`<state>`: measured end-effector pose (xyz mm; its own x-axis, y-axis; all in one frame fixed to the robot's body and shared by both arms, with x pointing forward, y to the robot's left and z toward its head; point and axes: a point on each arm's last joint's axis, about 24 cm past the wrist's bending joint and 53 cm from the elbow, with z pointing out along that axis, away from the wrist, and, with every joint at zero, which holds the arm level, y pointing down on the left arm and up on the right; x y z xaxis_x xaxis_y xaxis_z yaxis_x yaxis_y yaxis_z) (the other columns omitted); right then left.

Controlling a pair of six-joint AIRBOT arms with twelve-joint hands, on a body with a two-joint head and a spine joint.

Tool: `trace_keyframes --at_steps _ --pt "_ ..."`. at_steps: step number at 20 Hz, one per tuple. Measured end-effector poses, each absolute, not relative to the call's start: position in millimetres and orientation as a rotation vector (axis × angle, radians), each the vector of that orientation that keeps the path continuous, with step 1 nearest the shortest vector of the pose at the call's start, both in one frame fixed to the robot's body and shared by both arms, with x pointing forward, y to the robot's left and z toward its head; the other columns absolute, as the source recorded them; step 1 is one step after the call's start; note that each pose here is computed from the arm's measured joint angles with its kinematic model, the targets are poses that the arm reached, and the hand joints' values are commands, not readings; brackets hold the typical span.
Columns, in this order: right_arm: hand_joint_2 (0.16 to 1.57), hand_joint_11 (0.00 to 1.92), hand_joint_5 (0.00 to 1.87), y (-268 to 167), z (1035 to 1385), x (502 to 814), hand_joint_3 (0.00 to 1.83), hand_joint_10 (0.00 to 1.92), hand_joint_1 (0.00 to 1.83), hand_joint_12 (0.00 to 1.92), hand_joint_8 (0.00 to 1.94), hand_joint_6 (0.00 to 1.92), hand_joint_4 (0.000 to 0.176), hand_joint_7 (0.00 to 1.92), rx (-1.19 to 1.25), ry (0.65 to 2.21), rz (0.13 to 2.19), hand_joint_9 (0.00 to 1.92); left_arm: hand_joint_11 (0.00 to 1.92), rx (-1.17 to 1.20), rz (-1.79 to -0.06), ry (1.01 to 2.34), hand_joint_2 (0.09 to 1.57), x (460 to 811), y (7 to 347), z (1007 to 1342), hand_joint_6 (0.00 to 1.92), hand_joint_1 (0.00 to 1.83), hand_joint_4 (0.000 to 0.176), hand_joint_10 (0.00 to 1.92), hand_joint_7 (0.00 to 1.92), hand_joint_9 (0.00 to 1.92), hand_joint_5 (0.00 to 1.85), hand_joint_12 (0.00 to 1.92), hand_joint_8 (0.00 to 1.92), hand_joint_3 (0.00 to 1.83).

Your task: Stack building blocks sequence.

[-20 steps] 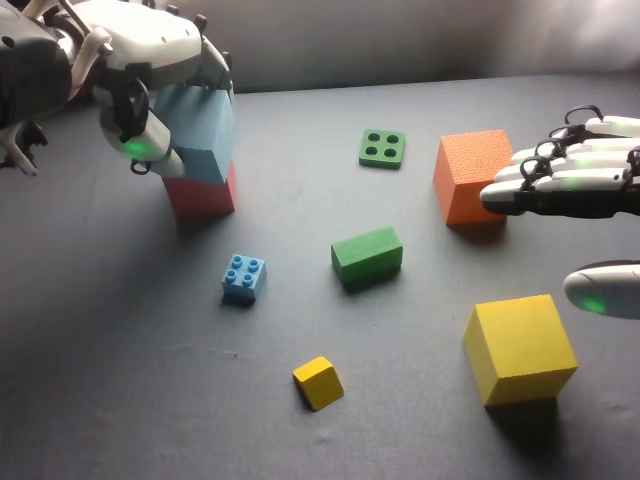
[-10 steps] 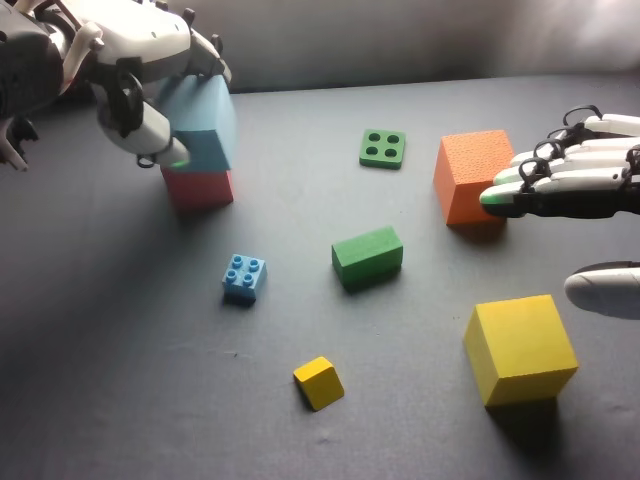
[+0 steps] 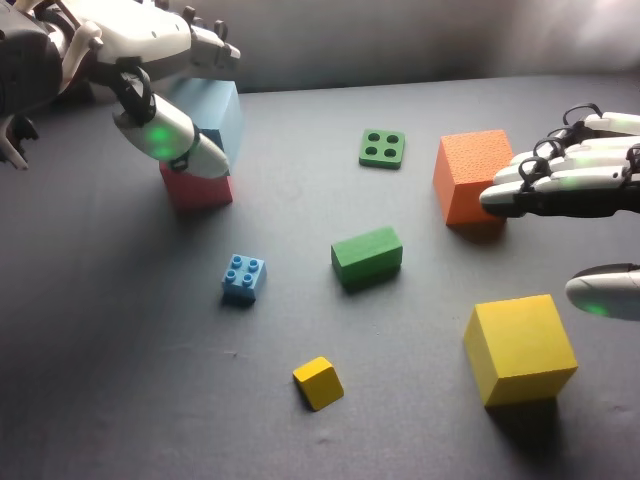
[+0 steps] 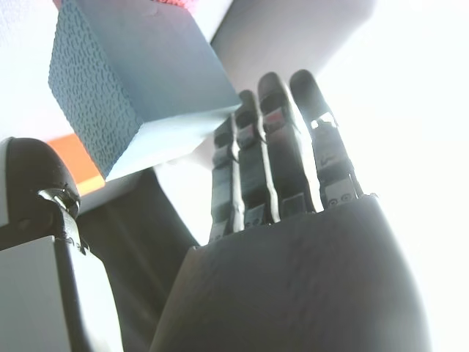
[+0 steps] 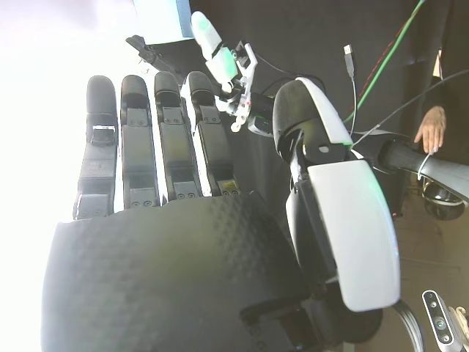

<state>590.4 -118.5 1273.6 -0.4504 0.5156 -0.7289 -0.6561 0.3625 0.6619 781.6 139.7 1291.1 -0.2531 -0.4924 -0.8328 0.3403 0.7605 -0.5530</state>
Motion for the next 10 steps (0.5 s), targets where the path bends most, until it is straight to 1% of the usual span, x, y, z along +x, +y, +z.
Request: trace_keyframes --at_steps 1,2,3,4,5,7,8,9,10 --pt "1.35 0.0 0.28 -118.6 1273.2 590.6 0.0 0.0 0.28 0.64 0.0 0.0 0.0 0.24 -0.131 1.535 1.345 0.22 0.0 -0.122 -0.79 1.649 0.94 781.5 140.0 1291.1 0.0 0.54 0.0 0.0 0.25 0.27 0.17 0.73 0.0 0.0" --pt "1.34 0.0 0.29 -117.8 1272.5 590.7 0.0 0.0 0.31 0.65 0.01 0.0 0.0 0.26 -0.127 1.541 1.343 0.23 0.0 -0.122 -0.79 1.65 0.91 781.3 140.4 1291.0 0.0 0.53 0.0 0.0 0.22 0.24 0.15 0.71 0.0 0.0" --pt "1.33 0.0 0.31 -117.3 1270.3 593.3 0.0 0.01 0.36 0.73 0.01 0.01 0.0 0.29 -0.108 1.557 1.333 0.26 0.0 -0.124 -0.788 1.65 0.87 781.3 142.0 1291.0 0.0 0.52 0.0 0.0 0.21 0.22 0.14 0.66 0.0 0.0" --pt "1.33 0.0 0.3 -116.4 1268.2 598.7 0.0 0.0 0.36 0.72 0.0 0.0 0.0 0.28 -0.063 1.572 1.325 0.25 0.0 -0.127 -0.785 1.649 0.87 780.8 145.1 1291.2 0.0 0.52 0.0 0.0 0.17 0.18 0.1 0.58 0.0 0.0" --pt "1.33 0.0 0.29 -114.2 1264.0 605.2 0.0 0.0 0.37 0.66 0.0 0.0 0.0 0.26 -0.018 1.594 1.321 0.23 0.0 -0.128 -0.784 1.648 0.86 779.2 147.1 1291.4 0.0 0.54 0.0 0.0 0.16 0.18 0.09 0.57 0.0 0.0" --pt "1.29 0.0 0.31 -110.5 1256.3 614.4 0.0 0.01 0.41 0.68 0.01 0.01 0.0 0.27 0.066 1.643 1.32 0.24 0.0 -0.132 -0.78 1.647 0.83 777.3 152.0 1291.8 0.0 0.5 0.0 0.0 0.13 0.15 0.07 0.55 0.0 0.0" --pt "1.26 0.0 0.26 -106.2 1252.2 618.3 0.0 0.0 0.39 0.62 0.0 0.0 0.0 0.24 0.112 1.674 1.324 0.21 0.0 -0.141 -0.774 1.644 0.8 777.8 156.7 1292.1 0.0 0.46 0.0 0.0 0.08 0.11 0.04 0.42 0.0 0.0" --pt "1.26 0.0 0.26 -104.1 1250.1 619.0 0.0 0.0 0.39 0.62 0.0 0.0 0.0 0.24 0.131 1.689 1.326 0.21 0.0 -0.147 -0.772 1.642 0.8 778.1 159.0 1292.9 0.0 0.46 0.0 0.0 0.08 0.11 0.04 0.42 0.0 0.0" --pt "1.25 0.0 0.21 -99.1 1244.9 616.9 0.0 0.0 0.39 0.54 0.0 0.0 0.0 0.19 0.172 1.72 1.339 0.17 0.0 -0.155 -0.771 1.638 0.79 778.4 162.9 1294.3 0.0 0.45 0.0 0.0 0.06 0.09 0.02 0.35 0.0 0.0"
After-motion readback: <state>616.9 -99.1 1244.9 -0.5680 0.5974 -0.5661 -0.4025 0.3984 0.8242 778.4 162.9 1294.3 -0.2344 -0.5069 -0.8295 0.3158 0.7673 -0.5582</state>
